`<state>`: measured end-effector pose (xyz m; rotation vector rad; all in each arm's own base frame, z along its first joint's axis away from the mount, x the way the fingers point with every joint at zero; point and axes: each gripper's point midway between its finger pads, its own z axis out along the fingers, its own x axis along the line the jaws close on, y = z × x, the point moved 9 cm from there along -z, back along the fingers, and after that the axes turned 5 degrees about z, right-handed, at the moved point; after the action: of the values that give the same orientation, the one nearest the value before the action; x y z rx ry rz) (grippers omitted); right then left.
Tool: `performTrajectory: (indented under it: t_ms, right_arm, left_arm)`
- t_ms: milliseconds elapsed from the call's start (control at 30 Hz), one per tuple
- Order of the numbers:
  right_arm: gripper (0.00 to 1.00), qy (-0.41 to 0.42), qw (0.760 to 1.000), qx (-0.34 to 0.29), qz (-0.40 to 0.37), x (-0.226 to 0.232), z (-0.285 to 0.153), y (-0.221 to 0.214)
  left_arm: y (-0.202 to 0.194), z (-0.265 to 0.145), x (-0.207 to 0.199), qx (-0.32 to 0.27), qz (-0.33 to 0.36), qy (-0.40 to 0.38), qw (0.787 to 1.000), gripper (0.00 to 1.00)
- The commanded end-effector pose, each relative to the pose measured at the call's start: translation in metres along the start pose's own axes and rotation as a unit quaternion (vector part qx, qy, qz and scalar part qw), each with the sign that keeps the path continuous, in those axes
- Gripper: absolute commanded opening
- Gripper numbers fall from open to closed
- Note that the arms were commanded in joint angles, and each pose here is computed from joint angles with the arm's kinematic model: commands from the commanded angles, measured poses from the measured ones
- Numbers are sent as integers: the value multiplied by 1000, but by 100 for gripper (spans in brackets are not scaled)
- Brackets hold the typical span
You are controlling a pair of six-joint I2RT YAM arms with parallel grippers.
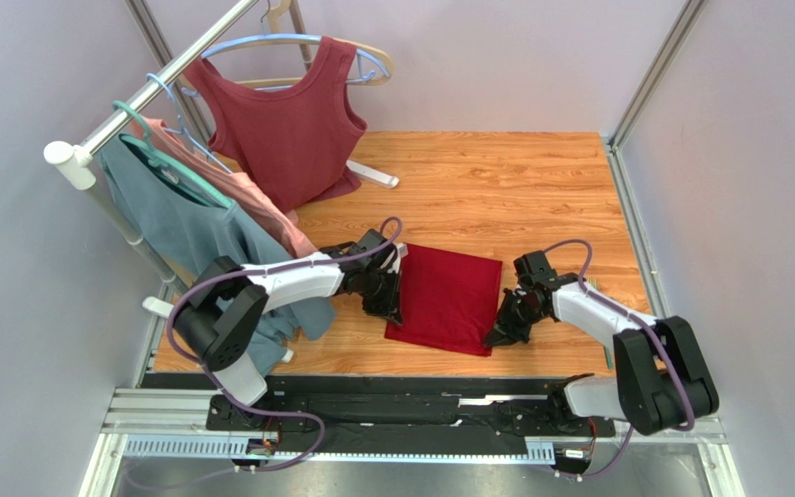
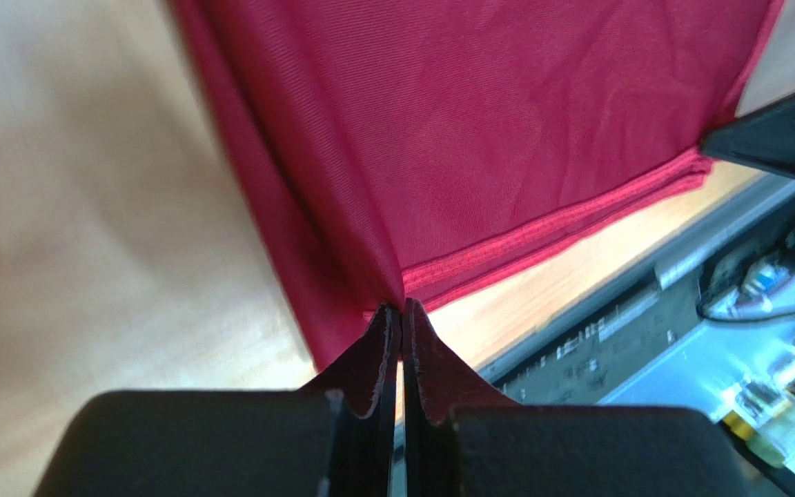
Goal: Fold the napkin into a case and place the utensils inside
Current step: Fold the rectangle-folded napkin at the center of the board.
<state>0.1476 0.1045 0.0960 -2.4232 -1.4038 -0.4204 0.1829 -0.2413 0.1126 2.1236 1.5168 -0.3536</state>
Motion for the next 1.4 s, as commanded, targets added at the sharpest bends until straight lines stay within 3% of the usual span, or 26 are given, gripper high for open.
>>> performTrajectory:
  t_ms: [0,67,167,300,467,667,867,1367]
  right_arm:
    - [0,-24,993,-113,-29,18,3,56]
    - [0,-12,990,-134,-52,40,-8,76]
    - [0,-21,988,-138,-64,53,-23,85]
    - [0,-3,978,-187,-91,83,-68,97]
    - [0,19,972,-211,-104,102,-109,96]
    - [0,34,971,-209,-108,106,-126,88]
    - [0,41,976,-190,-101,96,-121,75]
    - [0,22,989,-126,-73,61,-54,70]
  left_arm:
    - [51,2,-17,-54,42,25,997,0]
    - [67,5,-10,-63,54,71,994,0]
    - [101,-21,-21,-90,73,82,990,0]
    - [134,-70,-43,-161,98,78,979,0]
    - [140,-99,-55,-177,110,72,975,0]
    - [128,-108,-56,-179,103,61,977,0]
    - [109,-102,-46,-161,97,61,980,0]
    - [77,-41,-7,-90,61,81,991,0]
